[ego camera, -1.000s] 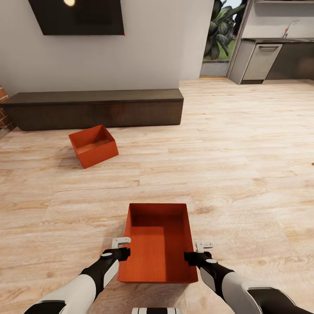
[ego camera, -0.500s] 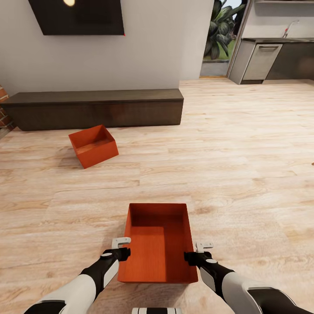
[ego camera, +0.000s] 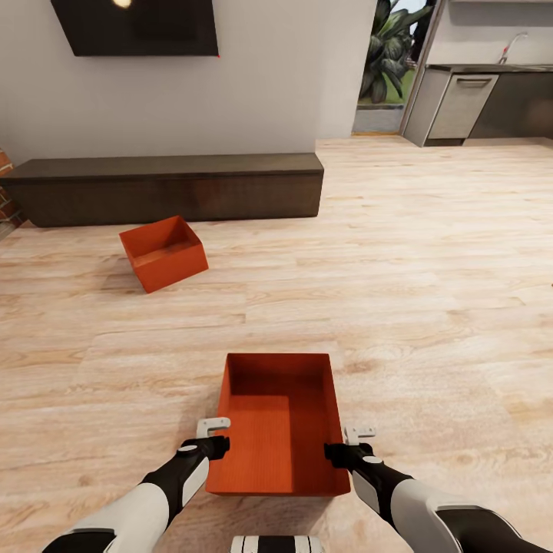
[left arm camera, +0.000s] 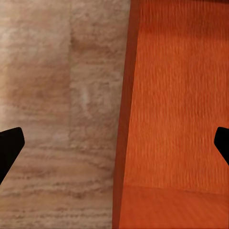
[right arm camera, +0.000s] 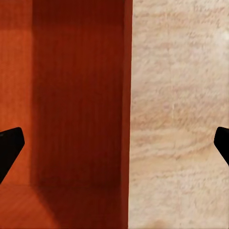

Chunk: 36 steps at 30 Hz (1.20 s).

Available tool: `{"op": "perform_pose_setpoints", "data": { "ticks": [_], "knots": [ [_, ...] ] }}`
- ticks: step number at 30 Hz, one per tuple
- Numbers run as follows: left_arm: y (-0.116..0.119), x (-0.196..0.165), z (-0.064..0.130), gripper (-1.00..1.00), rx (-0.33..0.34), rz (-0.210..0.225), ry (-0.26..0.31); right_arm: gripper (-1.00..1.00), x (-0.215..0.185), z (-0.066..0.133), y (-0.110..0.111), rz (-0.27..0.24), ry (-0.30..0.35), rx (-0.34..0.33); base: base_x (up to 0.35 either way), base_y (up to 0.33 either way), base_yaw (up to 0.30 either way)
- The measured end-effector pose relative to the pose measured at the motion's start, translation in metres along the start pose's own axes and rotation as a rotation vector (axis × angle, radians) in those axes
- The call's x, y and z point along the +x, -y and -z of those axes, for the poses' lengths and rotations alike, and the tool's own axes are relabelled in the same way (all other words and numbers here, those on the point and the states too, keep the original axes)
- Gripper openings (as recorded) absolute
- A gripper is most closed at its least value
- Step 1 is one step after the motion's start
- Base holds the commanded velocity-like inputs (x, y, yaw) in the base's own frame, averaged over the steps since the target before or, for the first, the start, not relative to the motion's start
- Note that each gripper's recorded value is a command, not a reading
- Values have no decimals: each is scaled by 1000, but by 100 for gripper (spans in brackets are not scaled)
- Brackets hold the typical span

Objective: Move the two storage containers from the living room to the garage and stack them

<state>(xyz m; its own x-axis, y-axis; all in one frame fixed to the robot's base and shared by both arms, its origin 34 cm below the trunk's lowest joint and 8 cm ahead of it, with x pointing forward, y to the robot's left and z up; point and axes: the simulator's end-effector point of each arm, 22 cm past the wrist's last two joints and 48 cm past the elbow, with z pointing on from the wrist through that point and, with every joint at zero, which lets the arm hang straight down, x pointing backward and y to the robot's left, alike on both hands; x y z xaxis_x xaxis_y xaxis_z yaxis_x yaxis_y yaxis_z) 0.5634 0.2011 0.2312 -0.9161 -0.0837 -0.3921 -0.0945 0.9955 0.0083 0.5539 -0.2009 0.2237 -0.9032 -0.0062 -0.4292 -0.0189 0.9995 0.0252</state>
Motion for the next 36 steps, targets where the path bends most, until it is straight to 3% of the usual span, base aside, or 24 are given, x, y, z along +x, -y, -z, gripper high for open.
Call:
{"op": "perform_pose_setpoints", "data": {
  "ticks": [36],
  "knots": [
    [-1, 7, -11, 100, -1, 1, 2, 100, 9, -11, 1, 0, 0, 2, 0, 0, 0]
  ]
}}
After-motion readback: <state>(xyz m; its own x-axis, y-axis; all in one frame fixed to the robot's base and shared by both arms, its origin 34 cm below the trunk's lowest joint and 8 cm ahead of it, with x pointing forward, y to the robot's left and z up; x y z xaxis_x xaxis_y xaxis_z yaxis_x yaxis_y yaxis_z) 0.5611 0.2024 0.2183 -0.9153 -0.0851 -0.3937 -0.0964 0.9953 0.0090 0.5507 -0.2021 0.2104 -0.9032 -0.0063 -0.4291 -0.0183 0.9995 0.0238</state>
